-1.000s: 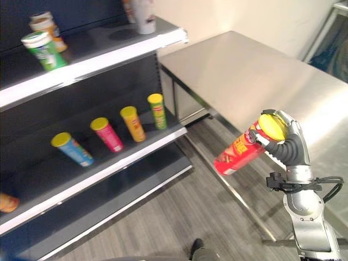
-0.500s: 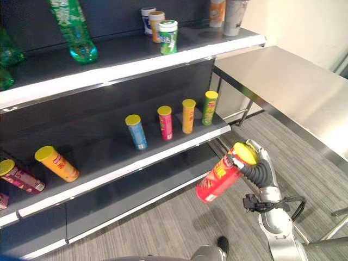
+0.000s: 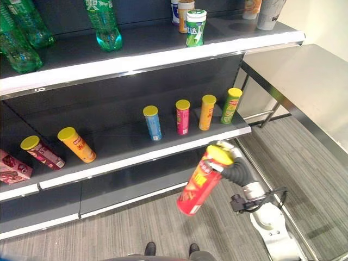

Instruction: Put the goods on the table back onto the shelves and tidy them up.

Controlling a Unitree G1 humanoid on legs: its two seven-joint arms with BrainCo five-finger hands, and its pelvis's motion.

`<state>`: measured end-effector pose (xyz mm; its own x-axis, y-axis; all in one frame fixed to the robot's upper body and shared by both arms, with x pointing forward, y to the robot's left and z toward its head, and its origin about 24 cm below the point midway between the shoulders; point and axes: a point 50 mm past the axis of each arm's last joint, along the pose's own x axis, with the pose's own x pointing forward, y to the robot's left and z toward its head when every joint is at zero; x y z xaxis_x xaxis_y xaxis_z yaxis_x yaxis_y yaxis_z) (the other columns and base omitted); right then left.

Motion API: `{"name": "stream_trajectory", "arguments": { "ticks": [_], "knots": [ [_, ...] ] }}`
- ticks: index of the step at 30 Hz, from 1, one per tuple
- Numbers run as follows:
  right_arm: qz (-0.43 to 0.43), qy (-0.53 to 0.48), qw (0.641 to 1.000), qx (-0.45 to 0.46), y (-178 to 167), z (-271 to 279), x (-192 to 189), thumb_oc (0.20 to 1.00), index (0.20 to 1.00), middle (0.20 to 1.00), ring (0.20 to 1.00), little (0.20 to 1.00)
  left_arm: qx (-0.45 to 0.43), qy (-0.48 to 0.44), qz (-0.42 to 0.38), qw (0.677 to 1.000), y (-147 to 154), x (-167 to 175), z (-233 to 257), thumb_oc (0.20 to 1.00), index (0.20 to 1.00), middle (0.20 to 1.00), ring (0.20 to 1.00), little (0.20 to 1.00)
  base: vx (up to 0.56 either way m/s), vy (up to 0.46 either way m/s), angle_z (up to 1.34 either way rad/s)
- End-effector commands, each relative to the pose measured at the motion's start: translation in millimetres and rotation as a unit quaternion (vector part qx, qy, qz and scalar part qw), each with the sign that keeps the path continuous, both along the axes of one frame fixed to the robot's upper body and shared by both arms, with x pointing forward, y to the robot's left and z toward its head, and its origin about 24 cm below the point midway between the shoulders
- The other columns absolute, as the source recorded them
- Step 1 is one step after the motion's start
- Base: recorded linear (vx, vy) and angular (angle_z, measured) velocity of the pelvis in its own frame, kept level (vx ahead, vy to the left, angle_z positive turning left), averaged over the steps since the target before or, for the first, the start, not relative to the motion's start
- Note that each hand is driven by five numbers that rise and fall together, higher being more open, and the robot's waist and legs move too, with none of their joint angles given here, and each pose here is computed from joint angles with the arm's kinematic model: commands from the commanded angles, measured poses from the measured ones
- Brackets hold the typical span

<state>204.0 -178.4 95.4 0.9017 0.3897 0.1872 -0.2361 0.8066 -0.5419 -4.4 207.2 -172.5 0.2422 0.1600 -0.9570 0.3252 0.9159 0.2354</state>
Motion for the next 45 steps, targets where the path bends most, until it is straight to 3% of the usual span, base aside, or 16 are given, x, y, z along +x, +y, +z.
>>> {"name": "stream_trajectory", "arguments": {
  "ticks": [1,7,15,19,22,29,36,40,45],
  "knots": [
    [0.086,-0.109,0.989,0.043,24.0,46.1,5.2,0.2,0.2,0.2,0.2,0.2,-0.003,-0.054,0.013,0.998,3.0,32.5,1.8,1.0,1.0,1.0,1.0,1.0,-0.07,0.015,0.26],
    [0.084,-0.12,0.989,-0.007,35.4,41.6,21.3,0.2,0.2,0.2,0.2,0.2,0.022,-0.053,0.121,0.991,13.5,23.6,2.2,1.0,1.0,1.0,1.0,1.0,0.07,0.079,0.35],
    [0.046,-0.138,0.989,-0.035,29.9,40.4,26.9,0.2,0.2,0.2,0.2,0.2,0.041,-0.045,0.14,0.988,18.4,21.2,2.2,1.0,1.0,1.0,1.0,1.0,0.16,0.301,0.09],
    [0.033,-0.121,0.991,-0.049,25.3,32.4,20.9,0.2,0.2,0.2,0.2,0.2,0.05,-0.041,0.111,0.992,22.9,26.0,2.8,1.0,1.0,1.0,1.0,1.0,0.13,0.514,-0.27],
    [0.002,-0.1,0.993,-0.062,22.2,18.7,18.6,0.2,0.2,0.2,0.2,0.2,0.064,-0.063,0.009,0.996,32.4,48.3,7.8,1.0,1.0,1.0,1.0,1.0,0.09,0.632,-0.15],
    [-0.035,-0.091,0.993,-0.063,25.8,4.7,21.2,0.2,0.2,0.2,0.2,0.2,0.066,-0.054,0.067,0.994,36.6,36.6,7.6,1.0,1.0,1.0,1.0,1.0,-0.01,0.345,-0.25],
    [-0.049,-0.073,0.993,-0.077,20.6,-9.8,18.4,0.2,0.2,0.2,0.2,0.2,0.04,-0.034,0.05,0.997,20.5,26.9,2.7,1.0,1.0,1.0,1.0,1.0,0.05,0.166,-0.1],
    [-0.033,-0.06,0.993,-0.092,25.8,-18.6,15.8,0.2,0.2,0.2,0.2,0.2,0.025,-0.046,0.107,0.993,10.8,26.8,1.0,1.0,1.0,1.0,1.0,1.0,0.08,-0.004,0.11],
    [0.002,-0.066,0.994,-0.092,41.5,-19.3,22.4,0.2,0.2,0.2,0.2,0.2,0.007,-0.049,0.018,0.999,-5.8,34.2,-0.6,1.0,1.0,1.0,1.0,1.0,0.05,0.0,0.15]
  ]
}}
